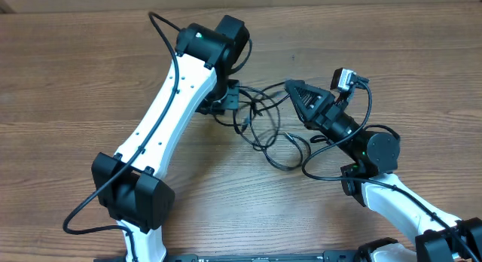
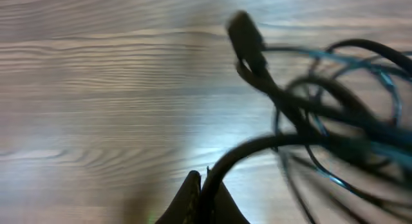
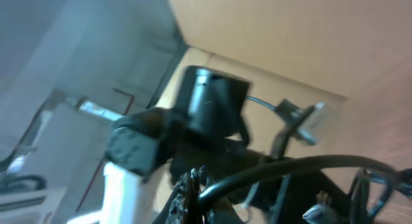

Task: Untangle cables

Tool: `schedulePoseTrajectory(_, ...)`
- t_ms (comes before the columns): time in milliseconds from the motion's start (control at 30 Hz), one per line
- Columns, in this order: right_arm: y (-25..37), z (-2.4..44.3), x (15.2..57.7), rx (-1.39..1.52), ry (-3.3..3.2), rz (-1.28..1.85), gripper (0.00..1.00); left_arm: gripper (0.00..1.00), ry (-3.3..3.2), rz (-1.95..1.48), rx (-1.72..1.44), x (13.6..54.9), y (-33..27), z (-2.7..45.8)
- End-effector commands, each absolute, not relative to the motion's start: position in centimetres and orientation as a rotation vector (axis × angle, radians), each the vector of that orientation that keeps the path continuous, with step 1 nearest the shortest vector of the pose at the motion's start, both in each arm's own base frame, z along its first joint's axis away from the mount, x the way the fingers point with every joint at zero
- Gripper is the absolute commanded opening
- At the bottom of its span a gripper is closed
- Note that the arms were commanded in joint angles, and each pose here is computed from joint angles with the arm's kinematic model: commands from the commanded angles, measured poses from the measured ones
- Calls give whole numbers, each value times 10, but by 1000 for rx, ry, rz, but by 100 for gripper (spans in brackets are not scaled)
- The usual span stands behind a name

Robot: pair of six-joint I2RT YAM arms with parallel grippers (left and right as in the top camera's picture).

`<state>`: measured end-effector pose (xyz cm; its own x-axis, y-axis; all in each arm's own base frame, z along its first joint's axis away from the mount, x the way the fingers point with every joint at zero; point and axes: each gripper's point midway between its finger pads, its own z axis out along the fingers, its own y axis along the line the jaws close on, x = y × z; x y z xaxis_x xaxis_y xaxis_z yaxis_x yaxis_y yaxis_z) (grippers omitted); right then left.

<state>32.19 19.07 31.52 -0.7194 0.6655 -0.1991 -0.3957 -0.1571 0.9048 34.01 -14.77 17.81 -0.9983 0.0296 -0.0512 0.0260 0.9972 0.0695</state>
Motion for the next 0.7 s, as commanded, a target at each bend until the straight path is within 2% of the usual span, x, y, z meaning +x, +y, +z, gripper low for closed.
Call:
schedulePoseTrajectory(0, 177, 370, 313, 257, 1239, 1976, 4, 4, 3033, 317, -126, 354, -103, 178)
schedulePoseTrajectory(267, 155, 415, 312, 225, 1152, 1928, 4, 4, 3047, 293, -185, 356, -93, 177)
schedulePoseTrajectory(500, 150, 452, 311, 173, 1148, 1906, 4, 4, 3090, 157, -184, 352, -109, 173)
schedulePoseTrajectory(667, 145, 483, 310, 136, 1101, 1891, 4, 9, 3099, 119, -183, 352, -115, 169)
